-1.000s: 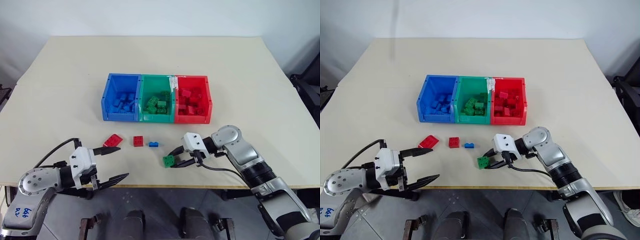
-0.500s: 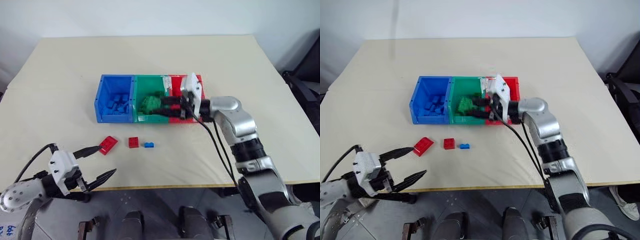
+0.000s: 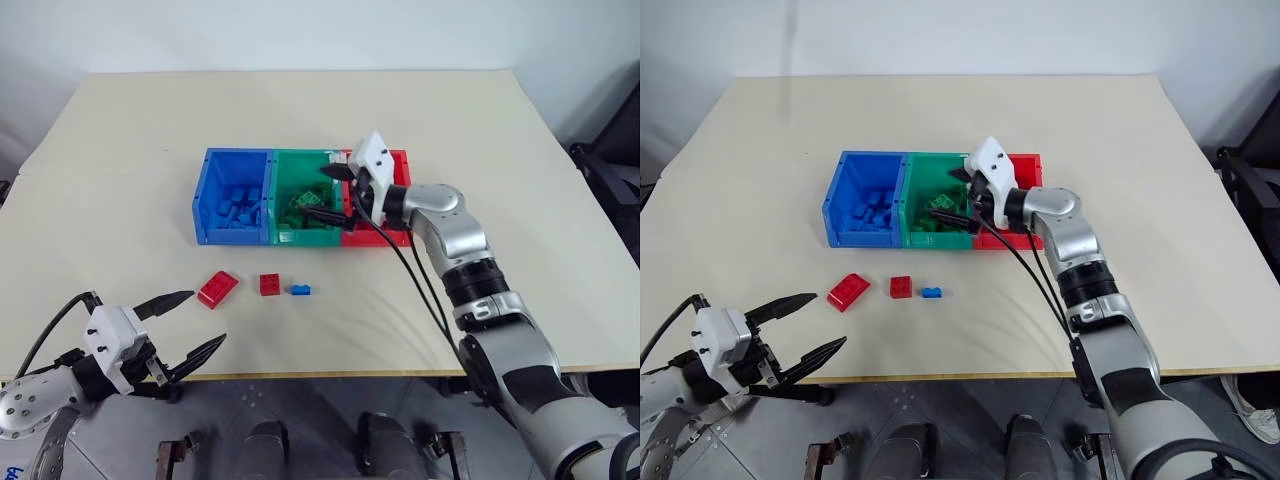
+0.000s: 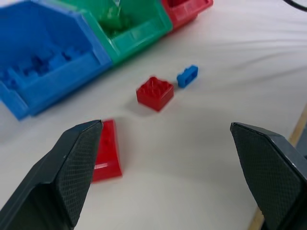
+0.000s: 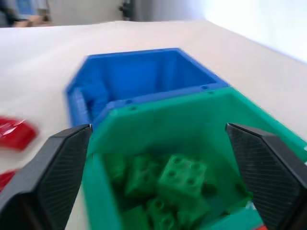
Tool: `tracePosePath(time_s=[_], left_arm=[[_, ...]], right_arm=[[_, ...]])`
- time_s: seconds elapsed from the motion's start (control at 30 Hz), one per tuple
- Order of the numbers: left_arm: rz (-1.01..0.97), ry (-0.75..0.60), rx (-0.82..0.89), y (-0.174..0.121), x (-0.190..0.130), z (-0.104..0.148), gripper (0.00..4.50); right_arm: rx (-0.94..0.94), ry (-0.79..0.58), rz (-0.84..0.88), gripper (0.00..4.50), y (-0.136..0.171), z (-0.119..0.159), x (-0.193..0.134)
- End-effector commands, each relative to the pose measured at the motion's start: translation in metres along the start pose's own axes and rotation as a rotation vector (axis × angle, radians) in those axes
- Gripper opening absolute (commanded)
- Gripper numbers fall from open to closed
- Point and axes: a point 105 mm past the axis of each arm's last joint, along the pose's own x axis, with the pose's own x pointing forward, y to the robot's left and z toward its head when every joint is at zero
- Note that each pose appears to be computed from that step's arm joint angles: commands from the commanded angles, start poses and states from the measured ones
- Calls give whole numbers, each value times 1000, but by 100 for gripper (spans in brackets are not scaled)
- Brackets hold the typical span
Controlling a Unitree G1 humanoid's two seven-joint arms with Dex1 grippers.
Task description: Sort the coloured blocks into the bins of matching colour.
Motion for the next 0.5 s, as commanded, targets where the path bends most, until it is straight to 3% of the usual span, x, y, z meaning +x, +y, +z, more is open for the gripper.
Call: tracePosePath(time_s=[0.03, 0.27, 0.37, 0.5], left_arm=[[-69, -40, 16, 0, 15, 10, 450], [-239, -75, 51, -1, 49, 19, 450], [-273, -80, 80, 1, 57, 21, 450], [-269, -54, 109, 11, 59, 15, 450]], right_arm=[[-78, -50, 127, 448, 22, 4, -44], [-82, 187, 74, 448, 38, -45, -147], [-74, 235, 25, 448, 40, -52, -172], [-82, 218, -16, 448, 42, -52, -179]])
